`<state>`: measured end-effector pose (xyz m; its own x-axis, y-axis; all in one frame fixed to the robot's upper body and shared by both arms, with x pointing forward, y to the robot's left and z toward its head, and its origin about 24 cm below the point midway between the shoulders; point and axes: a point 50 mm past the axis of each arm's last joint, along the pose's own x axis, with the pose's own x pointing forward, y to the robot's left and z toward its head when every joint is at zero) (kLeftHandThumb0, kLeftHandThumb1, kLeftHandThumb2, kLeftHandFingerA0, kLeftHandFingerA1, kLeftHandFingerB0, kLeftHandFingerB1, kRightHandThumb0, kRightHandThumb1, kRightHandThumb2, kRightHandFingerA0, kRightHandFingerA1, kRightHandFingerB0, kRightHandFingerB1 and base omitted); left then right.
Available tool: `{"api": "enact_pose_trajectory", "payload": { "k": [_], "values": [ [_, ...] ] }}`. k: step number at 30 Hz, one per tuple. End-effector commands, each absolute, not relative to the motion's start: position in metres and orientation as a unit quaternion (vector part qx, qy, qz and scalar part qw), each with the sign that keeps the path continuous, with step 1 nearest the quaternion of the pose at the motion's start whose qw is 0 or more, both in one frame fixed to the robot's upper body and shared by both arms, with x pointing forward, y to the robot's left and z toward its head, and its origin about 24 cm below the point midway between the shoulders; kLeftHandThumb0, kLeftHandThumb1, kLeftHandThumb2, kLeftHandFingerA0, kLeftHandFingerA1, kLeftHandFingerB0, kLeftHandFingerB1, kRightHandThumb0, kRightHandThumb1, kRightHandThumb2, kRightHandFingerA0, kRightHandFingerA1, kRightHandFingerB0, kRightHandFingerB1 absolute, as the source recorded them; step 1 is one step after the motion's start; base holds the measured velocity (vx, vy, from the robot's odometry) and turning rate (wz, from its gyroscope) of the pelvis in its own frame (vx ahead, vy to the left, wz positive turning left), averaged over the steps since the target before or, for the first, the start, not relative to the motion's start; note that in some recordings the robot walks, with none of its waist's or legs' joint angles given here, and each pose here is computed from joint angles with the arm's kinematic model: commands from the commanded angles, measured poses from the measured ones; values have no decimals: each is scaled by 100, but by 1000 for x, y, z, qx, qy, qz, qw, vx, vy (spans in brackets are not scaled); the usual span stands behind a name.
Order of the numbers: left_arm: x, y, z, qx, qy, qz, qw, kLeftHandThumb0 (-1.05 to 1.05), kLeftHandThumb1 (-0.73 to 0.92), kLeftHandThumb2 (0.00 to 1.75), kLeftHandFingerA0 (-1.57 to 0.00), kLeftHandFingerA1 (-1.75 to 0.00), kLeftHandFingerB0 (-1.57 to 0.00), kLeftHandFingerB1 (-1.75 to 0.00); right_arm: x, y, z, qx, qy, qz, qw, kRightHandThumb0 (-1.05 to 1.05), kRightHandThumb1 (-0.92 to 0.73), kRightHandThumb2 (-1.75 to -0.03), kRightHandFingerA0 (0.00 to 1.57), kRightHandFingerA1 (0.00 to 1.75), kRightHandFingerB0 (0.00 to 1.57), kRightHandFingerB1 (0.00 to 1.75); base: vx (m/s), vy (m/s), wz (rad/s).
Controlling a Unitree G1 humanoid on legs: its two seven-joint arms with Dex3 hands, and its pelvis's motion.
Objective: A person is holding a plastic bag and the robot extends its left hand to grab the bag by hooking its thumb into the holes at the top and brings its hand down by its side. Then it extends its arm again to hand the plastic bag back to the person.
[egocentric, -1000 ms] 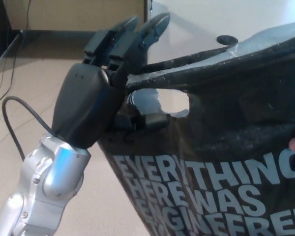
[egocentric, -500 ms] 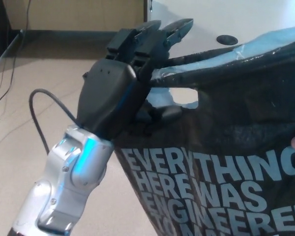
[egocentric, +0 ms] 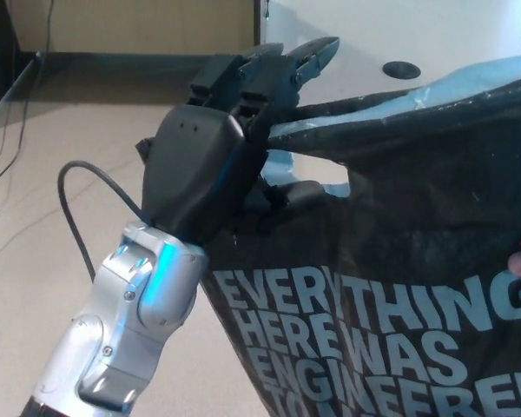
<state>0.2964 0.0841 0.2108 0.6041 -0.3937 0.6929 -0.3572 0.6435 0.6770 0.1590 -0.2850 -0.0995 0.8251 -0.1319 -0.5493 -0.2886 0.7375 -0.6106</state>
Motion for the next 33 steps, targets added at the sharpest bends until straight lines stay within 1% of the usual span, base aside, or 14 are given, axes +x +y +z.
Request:
{"api": "enact_pose_trajectory", "payload": {
  "k": [1, 5, 6, 10, 11, 12, 20, 23, 24, 26, 27, 28, 29, 33],
  "values": [
    [300, 86, 218, 420, -467, 13, 778, -55, 46, 72, -27, -42, -22, -39, 156, -288, -99, -356, 294, 37, 886, -32, -67, -60, 81, 49, 68, 45, 0, 0, 0],
    [302, 90, 225, 409, -476, 14, 779, -44, 54, 57, -35, -34, -29, -30, 162, -287, -98, -358, 293, 33, 886, -32, -67, -60, 81, 49, 68, 44, 0, 0, 0],
    [302, 94, 230, 405, -479, 24, 779, -54, 46, 74, -36, -46, -25, -41, 163, -286, -98, -356, 291, 33, 887, -31, -66, -60, 82, 50, 69, 45, 0, 0, 0],
    [299, 98, 237, 388, -485, 35, 783, -54, 48, 75, -33, -45, -26, -41, 161, -286, -98, -358, 289, 38, 887, -31, -66, -60, 84, 51, 69, 45, 0, 0, 0],
    [298, 98, 238, 388, -486, 38, 782, -49, 58, 58, -39, -35, -31, -31, 159, -286, -99, -358, 290, 40, 887, -31, -67, -60, 83, 51, 68, 45, 0, 0, 0],
    [298, 96, 240, 389, -488, 43, 781, -56, 48, 75, -33, -45, -25, -41, 158, -286, -99, -358, 290, 41, 886, -30, -66, -60, 82, 50, 68, 45, 0, 0, 0],
    [303, 82, 240, 397, -496, 44, 771, -59, 49, 77, -35, -46, -28, -42, 152, -285, -103, -360, 304, 41, 881, -31, -67, -60, 81, 50, 67, 44, 0, 0, 0],
    [307, 70, 238, 388, -498, 33, 775, -59, 46, 74, -39, -46, -27, -41, 155, -285, -103, -358, 303, 37, 883, -32, -66, -60, 82, 50, 68, 45, 0, 0, 0],
    [309, 65, 237, 390, -496, 32, 775, -52, 53, 57, -44, -36, -31, -31, 154, -285, -103, -356, 302, 37, 884, -32, -66, -60, 83, 51, 69, 45, 0, 0, 0],
    [311, 59, 236, 391, -493, 28, 777, -52, 52, 57, -45, -36, -30, -31, 155, -285, -103, -356, 302, 35, 883, -32, -66, -60, 82, 50, 68, 45, 0, 0, 0],
    [313, 55, 238, 393, -490, 25, 778, -58, 45, 74, -39, -46, -24, -40, 160, -284, -101, -358, 298, 35, 884, -32, -67, -60, 82, 50, 68, 44, 0, 0, 0],
    [314, 47, 235, 393, -486, 23, 780, -58, 42, 72, -40, -46, -26, -40, 160, -284, -101, -356, 298, 35, 885, -32, -66, -60, 82, 50, 68, 44, 0, 0, 0],
    [314, 42, 234, 394, -484, 21, 781, -52, 49, 56, -46, -38, -30, -31, 159, -284, -101, -355, 298, 33, 885, -31, -66, -60, 83, 51, 68, 45, 0, 0, 0],
    [316, 31, 231, 409, -480, 17, 776, -51, 49, 55, -48, -40, -30, -31, 156, -284, -102, -357, 299, 39, 884, -30, -67, -60, 81, 50, 67, 44, 0, 0, 0]
  ]
}}
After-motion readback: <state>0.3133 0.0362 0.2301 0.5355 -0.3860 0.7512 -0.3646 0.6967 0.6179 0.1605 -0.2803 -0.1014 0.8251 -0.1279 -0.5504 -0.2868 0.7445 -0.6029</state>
